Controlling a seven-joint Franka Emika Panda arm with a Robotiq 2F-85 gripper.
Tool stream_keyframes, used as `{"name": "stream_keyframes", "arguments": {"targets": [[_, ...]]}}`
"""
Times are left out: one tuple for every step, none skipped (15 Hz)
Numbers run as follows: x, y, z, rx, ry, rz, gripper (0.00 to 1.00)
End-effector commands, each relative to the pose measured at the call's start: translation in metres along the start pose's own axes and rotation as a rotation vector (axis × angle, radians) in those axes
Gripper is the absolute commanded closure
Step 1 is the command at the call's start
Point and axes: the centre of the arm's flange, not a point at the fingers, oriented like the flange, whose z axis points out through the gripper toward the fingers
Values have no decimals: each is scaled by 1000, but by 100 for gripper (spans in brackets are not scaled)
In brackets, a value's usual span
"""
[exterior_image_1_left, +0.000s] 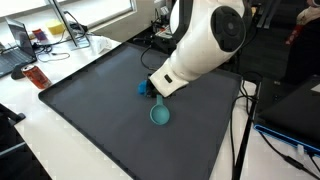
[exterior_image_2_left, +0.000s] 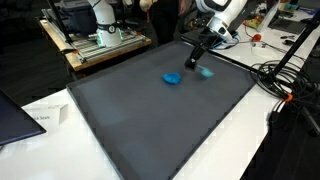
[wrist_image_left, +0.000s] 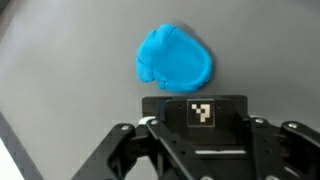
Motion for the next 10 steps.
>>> {"name": "stream_keyframes", "arguments": {"targets": [[16, 22, 0, 104, -48, 14, 65], [16, 27, 2, 133, -58, 18, 65], [17, 31, 4, 162, -68, 22, 65], [17, 36, 6, 189, -73, 26, 65], [17, 40, 8, 214, -79, 31, 65], [18, 45, 10, 240, -84, 39, 65], [18, 48, 11, 256, -87, 46, 65], [19, 53, 12, 278, -89, 52, 65], [19, 57, 14, 297, -91, 59, 65], [20, 60, 15, 311, -82, 62, 65]]}}
